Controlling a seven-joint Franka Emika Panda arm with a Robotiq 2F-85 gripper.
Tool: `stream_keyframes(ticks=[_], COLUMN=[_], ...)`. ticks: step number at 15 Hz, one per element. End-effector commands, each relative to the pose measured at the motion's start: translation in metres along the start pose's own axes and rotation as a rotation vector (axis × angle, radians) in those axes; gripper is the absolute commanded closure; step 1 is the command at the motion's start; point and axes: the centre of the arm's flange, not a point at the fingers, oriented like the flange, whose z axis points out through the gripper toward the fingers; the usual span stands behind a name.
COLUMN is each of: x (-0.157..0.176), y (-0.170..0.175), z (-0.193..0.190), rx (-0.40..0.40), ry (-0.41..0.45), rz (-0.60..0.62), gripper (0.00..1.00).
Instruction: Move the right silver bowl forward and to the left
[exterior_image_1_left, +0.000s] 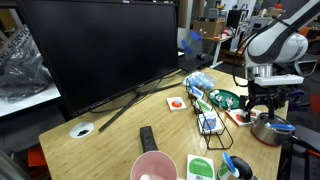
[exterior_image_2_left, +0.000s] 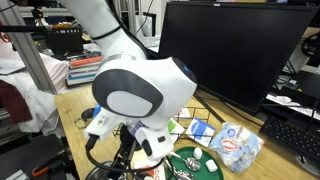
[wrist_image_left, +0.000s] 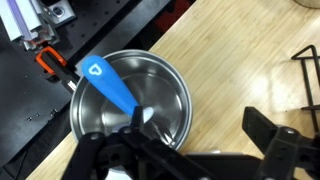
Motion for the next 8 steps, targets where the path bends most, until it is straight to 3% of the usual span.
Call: stream_keyframes(ticks=[1, 8], x=[0.014, 0.022], y=[-0.011, -0.011], z=[0.003, 0.017], rx=[-0.004, -0.021], ry=[-0.010, -0.036], rz=[-0.005, -0.010], gripper=[0.00, 0.02])
